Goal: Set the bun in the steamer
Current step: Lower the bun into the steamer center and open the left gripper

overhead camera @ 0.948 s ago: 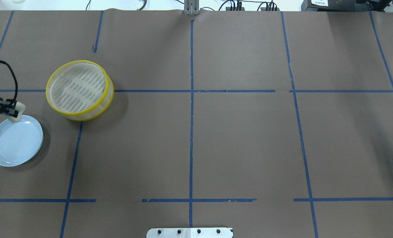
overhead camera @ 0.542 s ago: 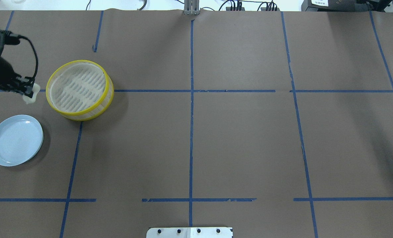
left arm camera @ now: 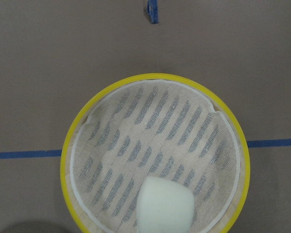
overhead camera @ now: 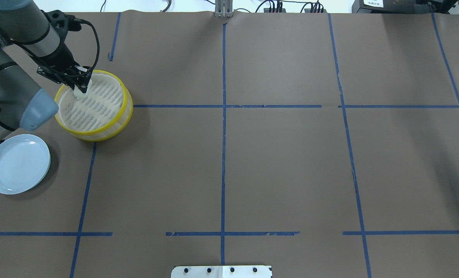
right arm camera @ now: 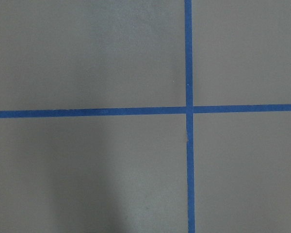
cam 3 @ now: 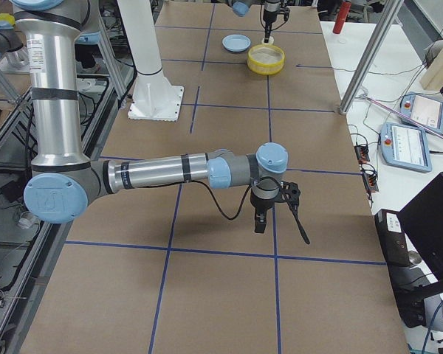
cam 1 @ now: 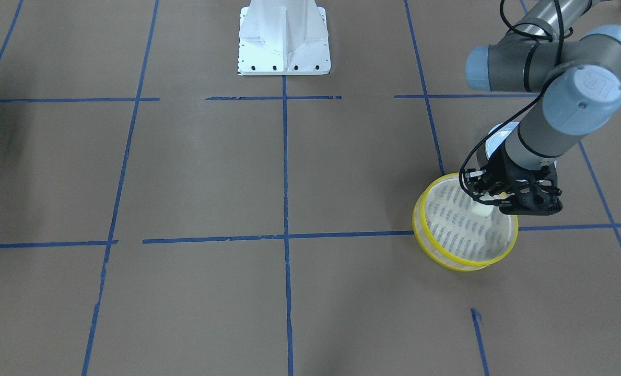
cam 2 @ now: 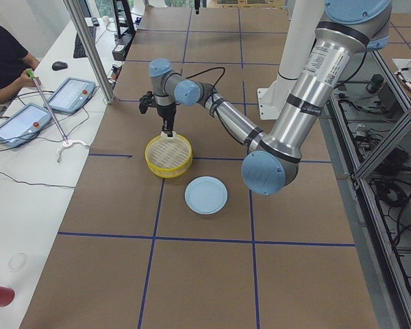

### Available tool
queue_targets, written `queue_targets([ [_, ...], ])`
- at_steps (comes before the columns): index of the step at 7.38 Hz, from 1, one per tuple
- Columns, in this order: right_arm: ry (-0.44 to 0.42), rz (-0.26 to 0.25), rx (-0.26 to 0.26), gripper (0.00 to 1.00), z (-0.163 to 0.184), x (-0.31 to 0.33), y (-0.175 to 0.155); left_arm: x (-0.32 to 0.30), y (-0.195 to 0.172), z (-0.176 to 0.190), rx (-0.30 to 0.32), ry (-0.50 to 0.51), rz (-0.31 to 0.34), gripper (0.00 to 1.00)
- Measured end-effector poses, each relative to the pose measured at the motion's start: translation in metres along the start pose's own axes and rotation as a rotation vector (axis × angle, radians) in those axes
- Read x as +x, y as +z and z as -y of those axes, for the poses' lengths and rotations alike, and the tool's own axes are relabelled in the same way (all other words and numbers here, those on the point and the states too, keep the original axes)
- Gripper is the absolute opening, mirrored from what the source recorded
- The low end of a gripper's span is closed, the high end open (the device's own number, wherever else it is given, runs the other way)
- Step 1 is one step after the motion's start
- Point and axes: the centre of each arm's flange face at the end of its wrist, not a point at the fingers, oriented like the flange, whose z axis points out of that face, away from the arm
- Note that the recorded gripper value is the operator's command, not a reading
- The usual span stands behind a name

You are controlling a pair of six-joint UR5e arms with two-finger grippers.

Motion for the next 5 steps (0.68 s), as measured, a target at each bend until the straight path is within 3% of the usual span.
queue_targets([
  [2,0.0,0.0,0.0,1.0,0.0,0.0,0.0,-0.001,0.037,0.003,-0.02,0.022,-0.001,0.3],
  [4,0.0,0.0,0.0,1.0,0.0,0.0,0.0,0.001,0.068,-0.005,-0.045,0.047,0.0,0.38],
  [5,0.0,0.0,0.0,1.0,0.0,0.0,0.0,0.0,0.076,-0.006,-0.048,0.05,0.009,0.52],
])
